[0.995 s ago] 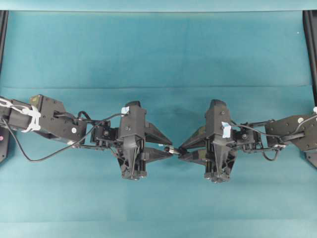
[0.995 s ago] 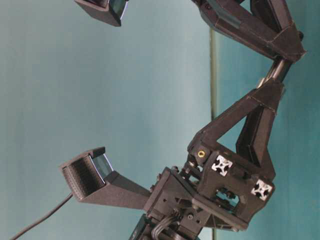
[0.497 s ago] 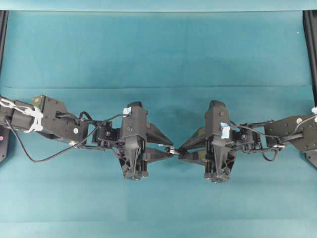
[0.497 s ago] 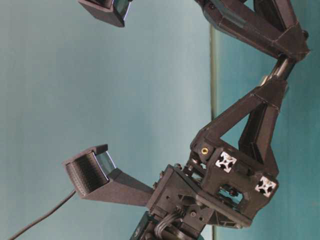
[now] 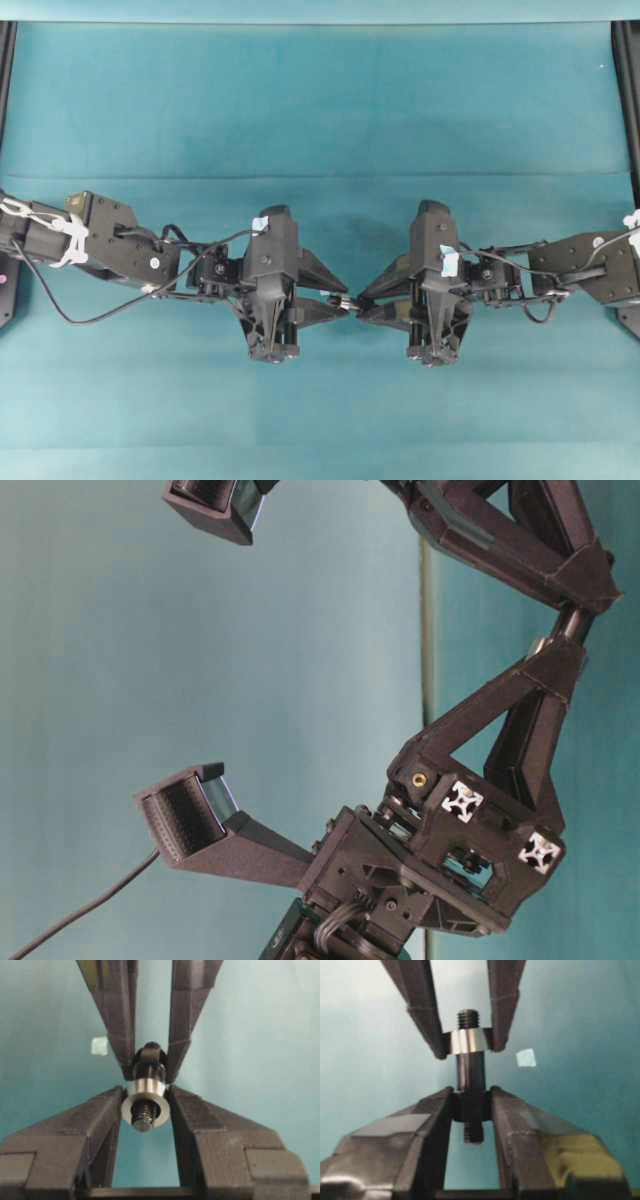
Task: Insert the washer onto the shaft with both hands.
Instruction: 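Push the washer with the left gripper onto the shaft's threaded end, then open the left gripper and pull it away from the shaft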
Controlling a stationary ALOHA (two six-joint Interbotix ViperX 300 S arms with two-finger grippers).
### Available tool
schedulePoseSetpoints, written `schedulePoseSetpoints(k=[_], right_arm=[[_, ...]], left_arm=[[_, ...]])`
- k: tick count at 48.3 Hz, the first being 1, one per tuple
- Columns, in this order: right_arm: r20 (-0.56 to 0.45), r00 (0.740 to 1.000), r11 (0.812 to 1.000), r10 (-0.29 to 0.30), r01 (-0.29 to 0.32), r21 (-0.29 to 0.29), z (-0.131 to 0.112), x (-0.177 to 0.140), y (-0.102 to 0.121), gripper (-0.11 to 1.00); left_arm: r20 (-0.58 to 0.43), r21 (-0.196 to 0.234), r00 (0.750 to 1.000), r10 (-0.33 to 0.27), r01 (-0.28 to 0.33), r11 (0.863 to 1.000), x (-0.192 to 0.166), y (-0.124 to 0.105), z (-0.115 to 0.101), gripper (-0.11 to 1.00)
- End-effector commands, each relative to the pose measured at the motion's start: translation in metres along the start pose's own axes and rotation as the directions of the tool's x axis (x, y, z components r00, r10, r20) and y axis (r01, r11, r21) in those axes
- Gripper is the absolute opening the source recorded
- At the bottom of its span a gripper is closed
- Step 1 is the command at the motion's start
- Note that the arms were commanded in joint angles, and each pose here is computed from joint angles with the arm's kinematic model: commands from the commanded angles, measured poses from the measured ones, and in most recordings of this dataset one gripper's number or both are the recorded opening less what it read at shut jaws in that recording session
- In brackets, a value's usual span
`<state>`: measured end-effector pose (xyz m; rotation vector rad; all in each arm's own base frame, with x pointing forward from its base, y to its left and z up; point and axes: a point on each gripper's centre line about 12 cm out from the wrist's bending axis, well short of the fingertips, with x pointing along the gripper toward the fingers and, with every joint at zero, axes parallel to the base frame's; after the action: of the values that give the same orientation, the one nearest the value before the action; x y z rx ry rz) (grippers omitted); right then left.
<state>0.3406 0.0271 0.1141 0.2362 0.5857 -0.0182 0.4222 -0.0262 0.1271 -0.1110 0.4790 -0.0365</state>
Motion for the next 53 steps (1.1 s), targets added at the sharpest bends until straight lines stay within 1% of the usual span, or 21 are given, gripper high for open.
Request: schedulePoseSetpoints(k=[1,7,20,51,53], right_arm=[[0.072,0.997,1.000,0.015,-0.015,0.003,0.0179,0.0009,0.0032,0.01],[0.093,0.995,1.000,0.021,-0.021,0.005,0.0214,0.0012,0.0047,0.01],[0.094,0.995,1.000,0.022,-0.022,0.000,0.0254,0.0048,0.0059,0.00],[0.090,0.996,1.000,0.021,-0.021,0.000,0.0243,0.0043,0.0056,0.00],[0.088,0.996,1.000,0.021,-0.021,-0.003,0.0239,0.0046,0.0056,0.00]], left_arm=[[0.028,0.005,1.000,-0.007,0.007,1.000,0.0020,-0.0028,0.0108,0.36],[0.028,0.005,1.000,-0.007,0.007,1.000,0.0039,-0.0028,0.0110,0.36],[0.032,0.005,0.999,-0.007,0.007,1.000,0.0070,-0.0029,0.0124,0.36],[0.041,0.005,0.999,0.004,-0.004,1.000,0.0077,0.0027,0.0162,0.36],[0.042,0.005,0.999,0.004,-0.004,1.000,0.0073,0.0026,0.0167,0.41]])
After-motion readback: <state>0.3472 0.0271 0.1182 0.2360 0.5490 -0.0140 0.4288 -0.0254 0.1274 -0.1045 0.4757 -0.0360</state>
